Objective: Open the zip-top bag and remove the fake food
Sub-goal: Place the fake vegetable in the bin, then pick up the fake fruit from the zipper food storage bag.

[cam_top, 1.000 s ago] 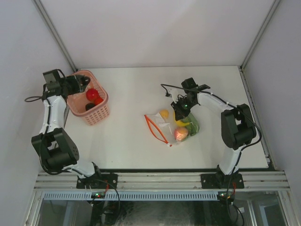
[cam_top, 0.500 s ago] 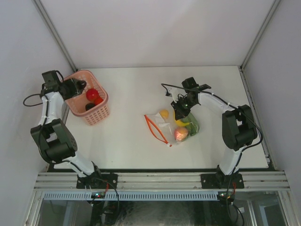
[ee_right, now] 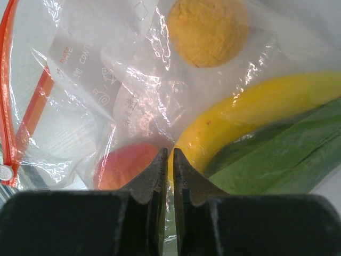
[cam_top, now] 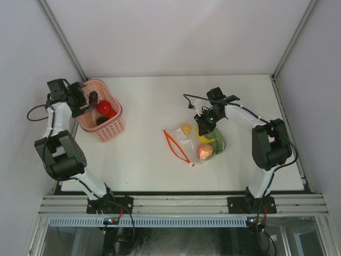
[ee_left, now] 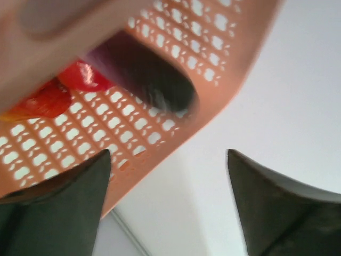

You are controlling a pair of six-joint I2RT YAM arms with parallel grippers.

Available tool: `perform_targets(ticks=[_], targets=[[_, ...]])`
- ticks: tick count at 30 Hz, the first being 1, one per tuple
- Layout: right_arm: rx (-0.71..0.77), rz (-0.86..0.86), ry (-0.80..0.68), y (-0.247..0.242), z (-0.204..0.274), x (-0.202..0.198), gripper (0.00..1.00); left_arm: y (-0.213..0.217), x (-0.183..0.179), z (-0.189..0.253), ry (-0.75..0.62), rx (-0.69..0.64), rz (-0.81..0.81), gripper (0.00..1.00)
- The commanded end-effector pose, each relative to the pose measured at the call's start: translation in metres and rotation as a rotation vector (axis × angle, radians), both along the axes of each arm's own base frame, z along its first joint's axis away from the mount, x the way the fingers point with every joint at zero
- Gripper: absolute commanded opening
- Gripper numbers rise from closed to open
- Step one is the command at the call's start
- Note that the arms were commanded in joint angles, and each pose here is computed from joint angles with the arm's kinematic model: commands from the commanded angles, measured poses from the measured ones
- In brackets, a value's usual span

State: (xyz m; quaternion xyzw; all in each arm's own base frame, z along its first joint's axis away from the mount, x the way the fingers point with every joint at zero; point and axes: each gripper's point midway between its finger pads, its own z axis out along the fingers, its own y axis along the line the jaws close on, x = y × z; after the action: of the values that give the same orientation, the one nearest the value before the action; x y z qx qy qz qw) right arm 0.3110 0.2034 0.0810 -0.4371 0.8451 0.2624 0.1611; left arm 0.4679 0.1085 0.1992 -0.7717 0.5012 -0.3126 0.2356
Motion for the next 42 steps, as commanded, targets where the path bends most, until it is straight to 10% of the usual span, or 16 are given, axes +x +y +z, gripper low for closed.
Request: perform_targets(ticks=[1,42], targets=[[0.048,0.012,-0.084,0.004,0.03,0.01,0.08,0.005,0.011,0.013,-0.043,-0.005,0.004,1.0],[0.111,0.009,-0.12,0.002,0.056,0.008,0.08,-0.081,-0.051,0.167,-0.558,0.373,-0.271,1.0]])
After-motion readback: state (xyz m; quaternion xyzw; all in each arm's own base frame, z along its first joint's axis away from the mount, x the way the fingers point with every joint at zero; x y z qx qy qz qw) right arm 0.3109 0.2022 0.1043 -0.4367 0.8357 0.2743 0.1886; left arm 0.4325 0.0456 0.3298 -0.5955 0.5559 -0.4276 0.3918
